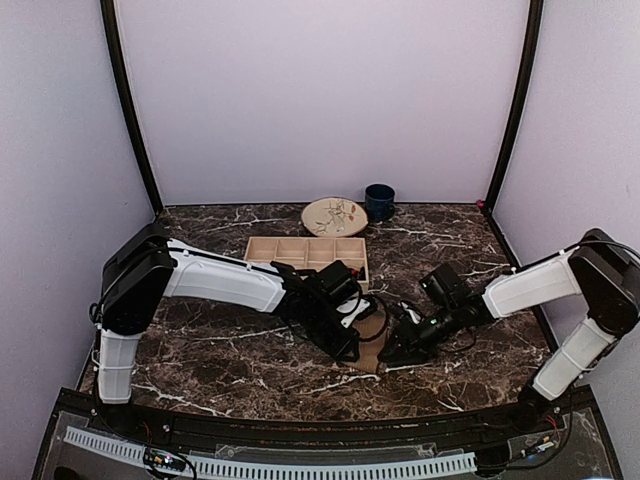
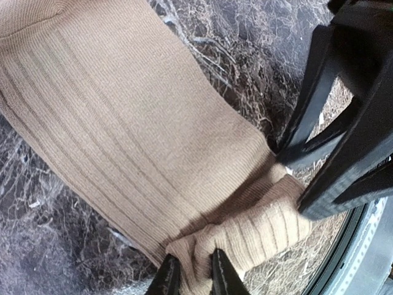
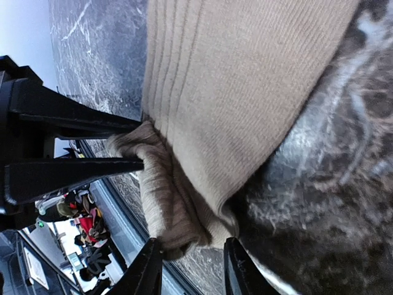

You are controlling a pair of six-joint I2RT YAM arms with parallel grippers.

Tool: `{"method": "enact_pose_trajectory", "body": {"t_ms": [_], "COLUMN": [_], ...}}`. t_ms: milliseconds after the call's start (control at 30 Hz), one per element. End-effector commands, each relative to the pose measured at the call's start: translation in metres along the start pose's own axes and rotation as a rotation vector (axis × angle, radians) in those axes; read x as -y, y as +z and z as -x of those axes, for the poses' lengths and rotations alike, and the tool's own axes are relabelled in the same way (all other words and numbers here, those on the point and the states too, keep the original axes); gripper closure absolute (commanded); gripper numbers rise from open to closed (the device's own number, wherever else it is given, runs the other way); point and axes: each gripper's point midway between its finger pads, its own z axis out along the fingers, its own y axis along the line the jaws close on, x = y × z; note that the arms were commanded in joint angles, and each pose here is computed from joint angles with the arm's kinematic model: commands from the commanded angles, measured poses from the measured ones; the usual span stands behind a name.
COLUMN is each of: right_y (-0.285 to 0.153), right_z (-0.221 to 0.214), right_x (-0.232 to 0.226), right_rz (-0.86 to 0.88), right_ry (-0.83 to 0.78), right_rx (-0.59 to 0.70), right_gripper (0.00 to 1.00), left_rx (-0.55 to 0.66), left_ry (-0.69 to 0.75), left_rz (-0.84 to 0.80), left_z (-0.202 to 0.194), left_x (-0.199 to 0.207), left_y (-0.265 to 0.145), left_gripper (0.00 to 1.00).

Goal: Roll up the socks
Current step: Roll the sock at the center of the board.

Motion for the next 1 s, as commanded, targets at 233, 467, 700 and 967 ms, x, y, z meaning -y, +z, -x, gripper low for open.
{"method": "enact_pose_trajectory", "body": {"t_ms": [233, 467, 700, 967], "right_y": [-0.047, -0.066, -0.061, -0.036], "right_z": [0.026, 0.024, 0.005, -0.026], "right_x": [0.0, -0.01, -0.033, -0.063], "right_rz": [-0.233, -0.451, -0.633, -0.739], "right_ry": [-0.194, -0.377, -0.619, -0.877], "right_rx": [0.277, 0.431, 0.496, 0.49], "right_gripper": [0.65, 0.64, 0.61, 0.52], "left_rx": [-0.179, -0.197, -0.238, -0.271], "left_ry": [-0.03, -0.034, -0.032, -0.06], "left_rz": [0.033, -0.002, -0.035, -0.089], "left_z": [-0.043, -0.043, -0.046, -0.049], "left_x": [-0.015, -0.009, -0.005, -0.008], "left_y": [0.021, 0.023, 0.024, 0.021], "left_gripper": [0.8, 0.8, 0.8, 0.8]}}
